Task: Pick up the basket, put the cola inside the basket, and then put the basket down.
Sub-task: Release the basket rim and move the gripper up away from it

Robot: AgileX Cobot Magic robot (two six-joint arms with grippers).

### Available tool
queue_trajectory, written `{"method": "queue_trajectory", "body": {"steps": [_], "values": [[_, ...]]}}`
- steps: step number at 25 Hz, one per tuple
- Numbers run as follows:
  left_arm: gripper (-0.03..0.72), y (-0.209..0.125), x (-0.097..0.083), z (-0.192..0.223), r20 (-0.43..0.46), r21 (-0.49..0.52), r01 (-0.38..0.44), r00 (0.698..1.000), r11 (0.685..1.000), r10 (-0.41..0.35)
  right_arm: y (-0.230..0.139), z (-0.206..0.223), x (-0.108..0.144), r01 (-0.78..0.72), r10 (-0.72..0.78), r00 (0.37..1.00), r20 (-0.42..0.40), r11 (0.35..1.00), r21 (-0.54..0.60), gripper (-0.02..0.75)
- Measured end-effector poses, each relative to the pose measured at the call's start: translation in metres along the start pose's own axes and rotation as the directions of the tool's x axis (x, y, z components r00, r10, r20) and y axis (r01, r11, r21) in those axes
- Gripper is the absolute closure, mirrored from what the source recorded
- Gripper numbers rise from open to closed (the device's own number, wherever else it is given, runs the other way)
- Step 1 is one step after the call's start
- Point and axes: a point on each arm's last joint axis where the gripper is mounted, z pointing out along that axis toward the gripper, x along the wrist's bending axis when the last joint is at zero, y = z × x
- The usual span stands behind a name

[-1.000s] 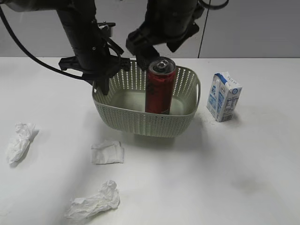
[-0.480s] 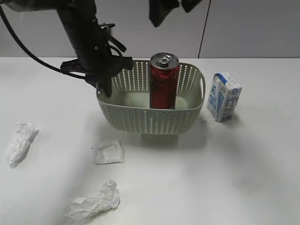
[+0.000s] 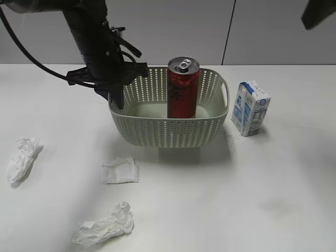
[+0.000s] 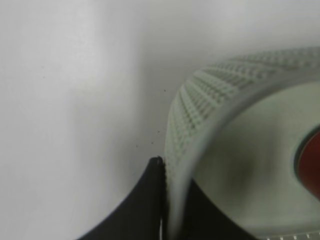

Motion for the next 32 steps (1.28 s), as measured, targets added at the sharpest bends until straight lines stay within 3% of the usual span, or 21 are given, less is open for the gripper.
{"method": "queue_trajectory", "body": {"steps": [9,18,25,32], "values": [[0.690,0.003,0.000,0.000,0.005,-0.032,0.009,1.000,0.999,-0.009,-0.131,-0.050,0.001,-0.018,0.018,1.000,0.012,1.000,0.005,0.145],[0.690,0.004,0.000,0.000,0.006,-0.041,0.009,1.000,0.999,-0.009,-0.249,-0.082,0.007,-0.001,0.007,1.000,0.021,0.955,-0.296,0.146],[0.690,0.003,0.000,0.000,0.004,-0.038,0.009,1.000,0.999,-0.009,-0.311,-0.080,0.008,0.022,-0.002,0.999,0.043,0.881,-0.472,0.145],[0.690,-0.001,-0.010,0.003,-0.027,-0.041,0.051,0.998,0.998,-0.053,-0.341,-0.073,0.002,0.072,0.001,0.991,0.130,0.828,-0.557,0.145]]}}
